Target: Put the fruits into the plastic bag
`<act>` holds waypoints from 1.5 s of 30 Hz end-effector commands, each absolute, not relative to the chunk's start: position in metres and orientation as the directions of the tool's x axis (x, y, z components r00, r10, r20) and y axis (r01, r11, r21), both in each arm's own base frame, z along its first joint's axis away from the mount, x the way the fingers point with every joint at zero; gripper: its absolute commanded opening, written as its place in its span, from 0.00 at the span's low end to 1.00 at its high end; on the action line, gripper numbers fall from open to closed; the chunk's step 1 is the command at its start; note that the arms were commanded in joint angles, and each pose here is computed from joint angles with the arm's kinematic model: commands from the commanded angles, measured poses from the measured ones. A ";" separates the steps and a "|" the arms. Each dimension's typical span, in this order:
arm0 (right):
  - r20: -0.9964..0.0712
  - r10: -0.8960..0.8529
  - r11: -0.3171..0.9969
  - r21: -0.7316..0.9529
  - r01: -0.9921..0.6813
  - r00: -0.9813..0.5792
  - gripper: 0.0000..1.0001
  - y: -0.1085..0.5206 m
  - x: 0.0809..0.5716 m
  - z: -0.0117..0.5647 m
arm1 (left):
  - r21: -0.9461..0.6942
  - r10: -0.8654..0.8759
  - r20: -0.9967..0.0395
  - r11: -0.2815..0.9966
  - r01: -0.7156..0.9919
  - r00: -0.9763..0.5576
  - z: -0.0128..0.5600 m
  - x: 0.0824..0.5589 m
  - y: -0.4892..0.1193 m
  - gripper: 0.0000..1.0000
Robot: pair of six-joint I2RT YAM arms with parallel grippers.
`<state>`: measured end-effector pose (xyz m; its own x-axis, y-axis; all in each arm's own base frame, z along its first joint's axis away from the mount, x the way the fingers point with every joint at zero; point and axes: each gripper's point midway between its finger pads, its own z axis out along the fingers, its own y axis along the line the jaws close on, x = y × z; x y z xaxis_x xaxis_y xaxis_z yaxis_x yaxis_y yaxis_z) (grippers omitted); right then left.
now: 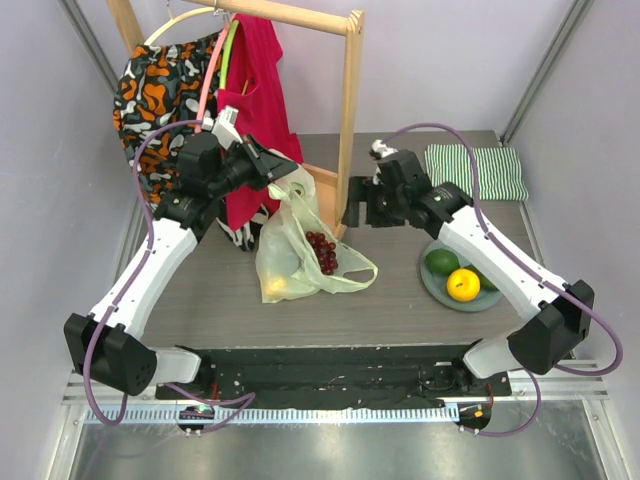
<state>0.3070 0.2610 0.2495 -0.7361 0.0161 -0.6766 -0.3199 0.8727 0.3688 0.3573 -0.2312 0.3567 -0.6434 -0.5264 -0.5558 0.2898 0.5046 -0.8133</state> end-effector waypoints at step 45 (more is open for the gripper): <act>-0.837 0.013 0.909 0.238 -0.342 -0.546 0.01 0.195 0.309 0.389 | -0.663 -0.472 -0.727 0.673 0.328 -0.499 0.396 0.350 -0.193 0.00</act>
<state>0.2957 0.2035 0.4353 -0.4602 0.0572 -0.8860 -0.4352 0.8553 0.2812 0.3581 -0.2042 0.3760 -0.5588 -0.4782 -0.6776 0.2992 0.6458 -0.7025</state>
